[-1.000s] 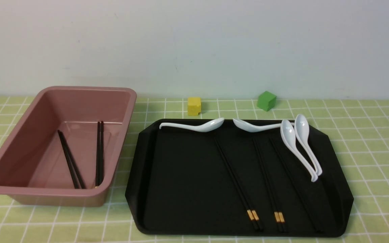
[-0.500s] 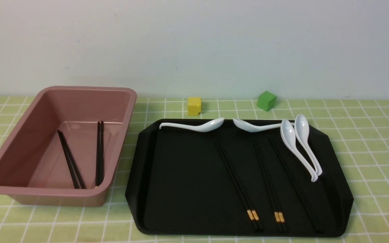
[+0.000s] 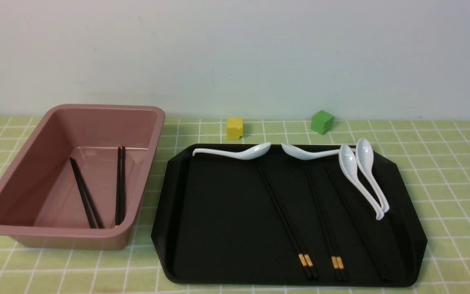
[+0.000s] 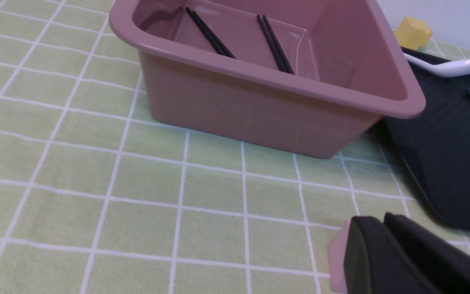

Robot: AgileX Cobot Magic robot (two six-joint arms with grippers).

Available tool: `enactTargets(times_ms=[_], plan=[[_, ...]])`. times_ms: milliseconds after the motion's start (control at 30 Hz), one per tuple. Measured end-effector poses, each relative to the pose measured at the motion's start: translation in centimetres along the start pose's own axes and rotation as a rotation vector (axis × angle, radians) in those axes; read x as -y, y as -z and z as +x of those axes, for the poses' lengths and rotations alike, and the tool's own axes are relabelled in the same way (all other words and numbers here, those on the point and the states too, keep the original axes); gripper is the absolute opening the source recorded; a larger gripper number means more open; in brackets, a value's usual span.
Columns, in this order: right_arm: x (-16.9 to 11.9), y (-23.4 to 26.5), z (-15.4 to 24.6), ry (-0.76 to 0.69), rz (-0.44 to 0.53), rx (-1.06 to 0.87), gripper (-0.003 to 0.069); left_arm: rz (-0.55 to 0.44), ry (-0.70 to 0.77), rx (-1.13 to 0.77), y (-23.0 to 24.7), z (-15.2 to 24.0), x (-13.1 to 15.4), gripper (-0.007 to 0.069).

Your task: On green tablecloth take chopsticks from black tray and put them in box.

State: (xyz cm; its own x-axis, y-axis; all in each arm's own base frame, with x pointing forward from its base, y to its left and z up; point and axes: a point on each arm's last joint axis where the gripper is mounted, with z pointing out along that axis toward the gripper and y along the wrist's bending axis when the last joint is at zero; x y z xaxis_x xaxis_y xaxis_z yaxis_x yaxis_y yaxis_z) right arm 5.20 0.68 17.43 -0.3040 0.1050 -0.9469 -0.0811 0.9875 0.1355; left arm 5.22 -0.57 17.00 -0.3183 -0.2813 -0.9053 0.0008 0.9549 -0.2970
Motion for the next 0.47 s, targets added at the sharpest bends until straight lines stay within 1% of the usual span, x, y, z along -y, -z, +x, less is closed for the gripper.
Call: enactTargets(times_ms=[467], plan=[[0.00, 0.00, 0.00, 0.000, 0.000, 0.000, 0.0240, 0.000, 0.000, 0.000, 0.00, 0.00, 0.00, 0.0058]])
